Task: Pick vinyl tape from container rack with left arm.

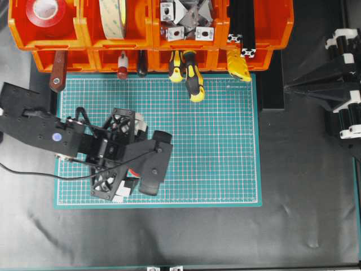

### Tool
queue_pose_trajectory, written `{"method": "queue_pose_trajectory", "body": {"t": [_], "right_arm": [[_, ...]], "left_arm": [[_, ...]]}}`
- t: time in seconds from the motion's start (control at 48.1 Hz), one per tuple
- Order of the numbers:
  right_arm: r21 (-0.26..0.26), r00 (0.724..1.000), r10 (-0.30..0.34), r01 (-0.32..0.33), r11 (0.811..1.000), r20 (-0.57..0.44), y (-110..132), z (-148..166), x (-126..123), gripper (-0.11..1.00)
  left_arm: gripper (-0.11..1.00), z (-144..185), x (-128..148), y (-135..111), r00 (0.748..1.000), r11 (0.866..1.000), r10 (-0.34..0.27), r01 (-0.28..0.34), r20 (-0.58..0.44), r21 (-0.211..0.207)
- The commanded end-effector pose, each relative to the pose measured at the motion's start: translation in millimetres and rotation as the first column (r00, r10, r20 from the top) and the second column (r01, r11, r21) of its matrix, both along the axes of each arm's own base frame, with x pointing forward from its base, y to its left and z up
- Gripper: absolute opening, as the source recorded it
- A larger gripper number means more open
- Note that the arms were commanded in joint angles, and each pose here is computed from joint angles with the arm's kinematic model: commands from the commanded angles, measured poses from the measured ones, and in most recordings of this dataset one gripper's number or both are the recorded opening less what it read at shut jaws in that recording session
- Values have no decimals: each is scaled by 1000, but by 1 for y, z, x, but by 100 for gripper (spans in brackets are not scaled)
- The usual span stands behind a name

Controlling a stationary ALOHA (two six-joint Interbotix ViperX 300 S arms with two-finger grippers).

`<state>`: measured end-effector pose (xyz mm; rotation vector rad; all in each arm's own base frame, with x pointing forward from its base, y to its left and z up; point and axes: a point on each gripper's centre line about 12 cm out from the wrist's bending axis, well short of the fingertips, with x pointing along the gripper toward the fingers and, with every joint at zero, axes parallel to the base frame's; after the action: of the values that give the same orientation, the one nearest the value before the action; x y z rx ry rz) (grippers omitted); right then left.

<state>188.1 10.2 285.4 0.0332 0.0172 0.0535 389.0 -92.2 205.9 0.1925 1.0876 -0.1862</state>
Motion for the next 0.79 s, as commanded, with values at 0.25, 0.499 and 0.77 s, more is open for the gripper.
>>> {"method": "queue_pose_trajectory", "body": {"t": [0.25, 0.499, 0.77], "right_arm": [[3, 1000, 1, -1, 1000, 18, 0, 11, 2, 1], [1, 1000, 2, -2, 1000, -31, 0, 6, 1, 1], [2, 1000, 2, -2, 1000, -28, 0, 7, 0, 1]], "left_arm": [[86, 96, -53, 0, 970, 996, -1, 22, 244, -85], [82, 132, -102, 8, 902, 986, 20, 54, 430, -160], [77, 152, -153, 23, 817, 976, 37, 94, 576, -195]]}}
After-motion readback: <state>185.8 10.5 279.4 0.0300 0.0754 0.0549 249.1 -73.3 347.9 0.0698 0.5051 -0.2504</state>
